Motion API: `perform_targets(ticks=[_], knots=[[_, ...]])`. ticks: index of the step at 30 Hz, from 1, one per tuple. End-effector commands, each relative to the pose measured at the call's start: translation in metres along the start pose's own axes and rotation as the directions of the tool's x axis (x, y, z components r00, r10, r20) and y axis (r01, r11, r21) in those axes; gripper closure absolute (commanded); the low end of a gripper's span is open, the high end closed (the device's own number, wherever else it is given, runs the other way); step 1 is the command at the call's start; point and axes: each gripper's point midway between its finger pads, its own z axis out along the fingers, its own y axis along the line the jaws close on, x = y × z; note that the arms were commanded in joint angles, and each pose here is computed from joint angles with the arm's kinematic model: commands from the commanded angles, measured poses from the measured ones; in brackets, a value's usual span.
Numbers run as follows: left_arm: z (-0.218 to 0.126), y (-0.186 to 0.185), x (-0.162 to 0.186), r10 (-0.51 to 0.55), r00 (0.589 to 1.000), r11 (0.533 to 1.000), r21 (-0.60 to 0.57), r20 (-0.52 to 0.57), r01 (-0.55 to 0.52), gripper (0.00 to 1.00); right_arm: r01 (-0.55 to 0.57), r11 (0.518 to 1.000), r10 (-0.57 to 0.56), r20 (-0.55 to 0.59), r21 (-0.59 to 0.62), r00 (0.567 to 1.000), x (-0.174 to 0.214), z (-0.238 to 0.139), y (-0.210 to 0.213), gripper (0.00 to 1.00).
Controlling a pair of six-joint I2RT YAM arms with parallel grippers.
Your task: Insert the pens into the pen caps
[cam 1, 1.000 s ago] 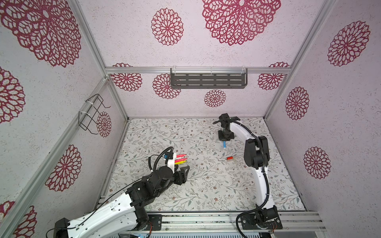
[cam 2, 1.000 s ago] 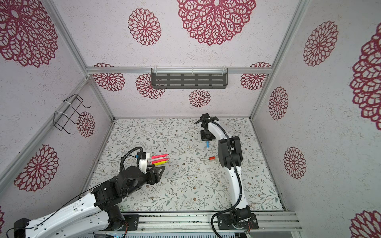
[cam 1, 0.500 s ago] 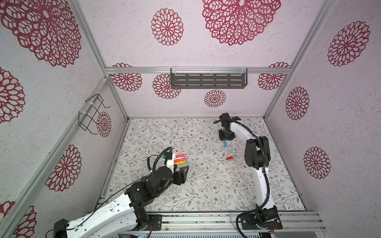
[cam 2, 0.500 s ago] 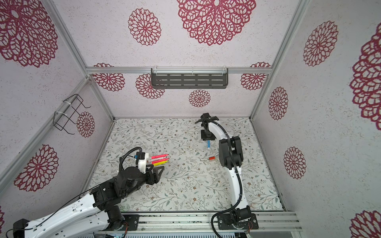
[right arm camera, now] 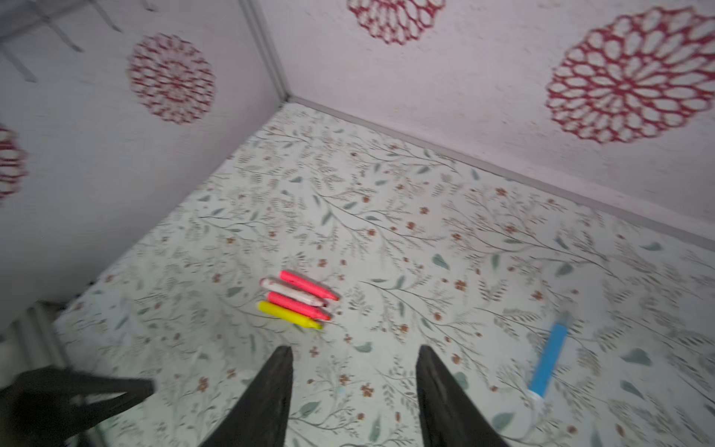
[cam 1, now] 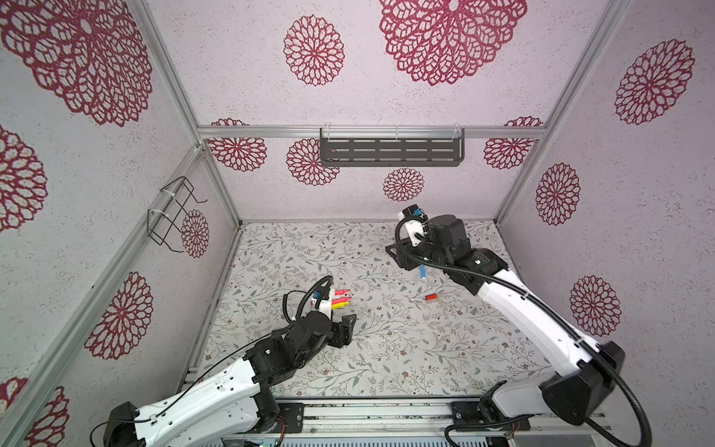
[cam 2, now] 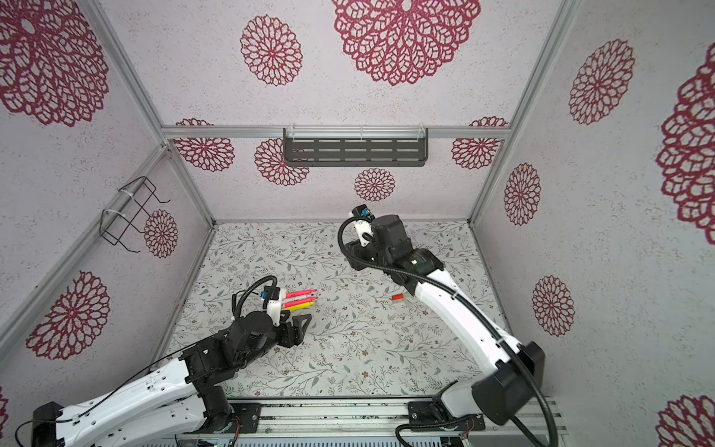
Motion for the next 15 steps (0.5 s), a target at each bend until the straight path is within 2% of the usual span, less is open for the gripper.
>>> perform_targets(ticks=[1,6,8,12,15], knots=[[0.007,0.011,0.007,-0.03,0.999,0.999,-0.024,-0.03,0.029,0.24,0.022,0.978,-0.018,0.02,-0.209,1.0,0.016,0.001,0.033,0.44],[0.014,0.036,0.004,-0.059,0.996,0.996,-0.077,-0.06,0.055,0.24,-0.042,0.928,0.064,0.047,-0.371,0.997,0.048,-0.025,0.065,0.37],[0.015,0.043,-0.003,-0.104,0.993,0.994,-0.046,-0.056,0.102,0.24,-0.095,0.914,0.123,0.048,-0.395,0.991,0.067,-0.028,0.067,0.34],[0.021,0.062,-0.02,-0.187,0.982,0.982,-0.005,-0.003,0.187,0.24,-0.191,0.907,0.21,0.012,-0.375,0.978,0.111,-0.028,0.06,0.34],[0.032,0.073,-0.024,-0.163,0.986,0.986,-0.04,-0.036,0.161,0.25,-0.247,0.9,0.266,0.003,-0.36,0.964,0.138,-0.032,0.057,0.34]])
